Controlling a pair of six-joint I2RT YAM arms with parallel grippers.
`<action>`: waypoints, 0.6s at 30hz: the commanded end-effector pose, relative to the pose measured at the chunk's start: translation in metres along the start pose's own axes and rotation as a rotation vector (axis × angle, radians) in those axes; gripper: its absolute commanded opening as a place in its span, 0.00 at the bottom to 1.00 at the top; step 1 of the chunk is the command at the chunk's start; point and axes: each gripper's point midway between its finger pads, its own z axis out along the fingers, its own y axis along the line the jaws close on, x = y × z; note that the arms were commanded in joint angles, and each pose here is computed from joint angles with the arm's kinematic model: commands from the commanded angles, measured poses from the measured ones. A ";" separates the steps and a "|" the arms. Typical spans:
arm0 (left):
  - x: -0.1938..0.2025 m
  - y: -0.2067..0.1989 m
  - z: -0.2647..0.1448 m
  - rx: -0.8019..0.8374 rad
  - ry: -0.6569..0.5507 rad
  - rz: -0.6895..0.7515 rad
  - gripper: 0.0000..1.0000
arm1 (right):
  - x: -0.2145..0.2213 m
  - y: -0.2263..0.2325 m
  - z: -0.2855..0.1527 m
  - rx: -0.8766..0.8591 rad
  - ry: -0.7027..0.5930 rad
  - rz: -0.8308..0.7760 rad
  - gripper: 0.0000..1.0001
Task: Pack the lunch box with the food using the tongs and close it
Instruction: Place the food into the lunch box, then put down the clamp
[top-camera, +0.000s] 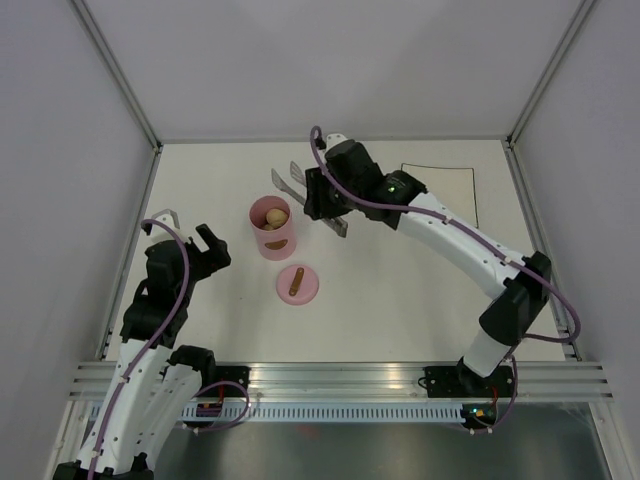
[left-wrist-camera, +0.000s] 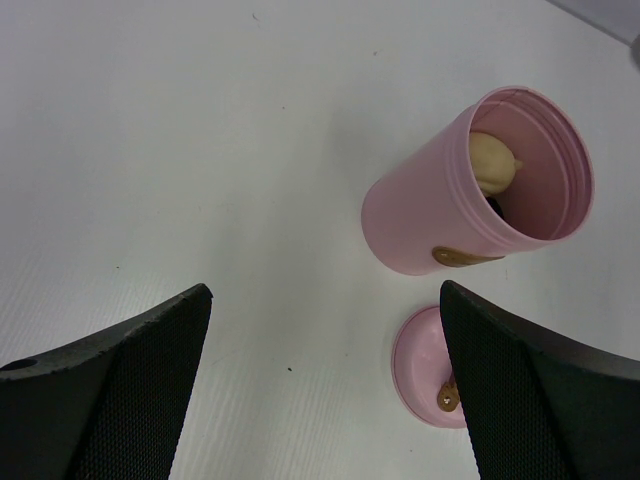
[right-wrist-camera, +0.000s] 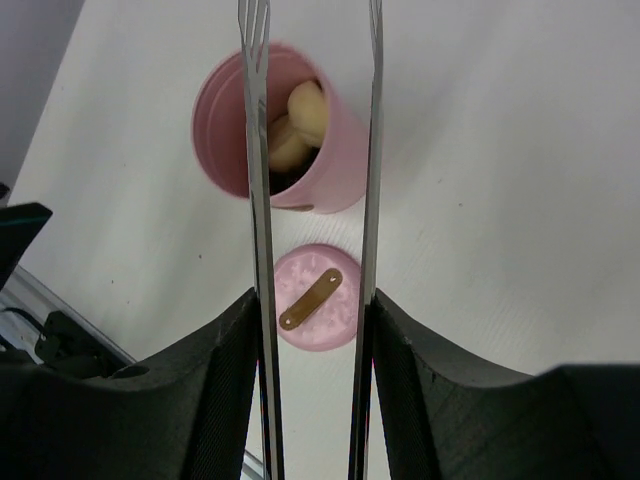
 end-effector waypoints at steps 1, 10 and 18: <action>-0.004 -0.002 0.001 0.008 -0.019 -0.005 1.00 | -0.055 -0.026 -0.042 0.016 -0.184 0.083 0.52; -0.005 -0.003 0.003 0.014 -0.023 -0.003 1.00 | 0.007 -0.224 -0.083 0.587 -0.274 0.229 0.52; -0.002 -0.007 0.008 0.028 -0.001 0.006 1.00 | 0.073 -0.292 -0.090 0.783 -0.328 0.321 0.54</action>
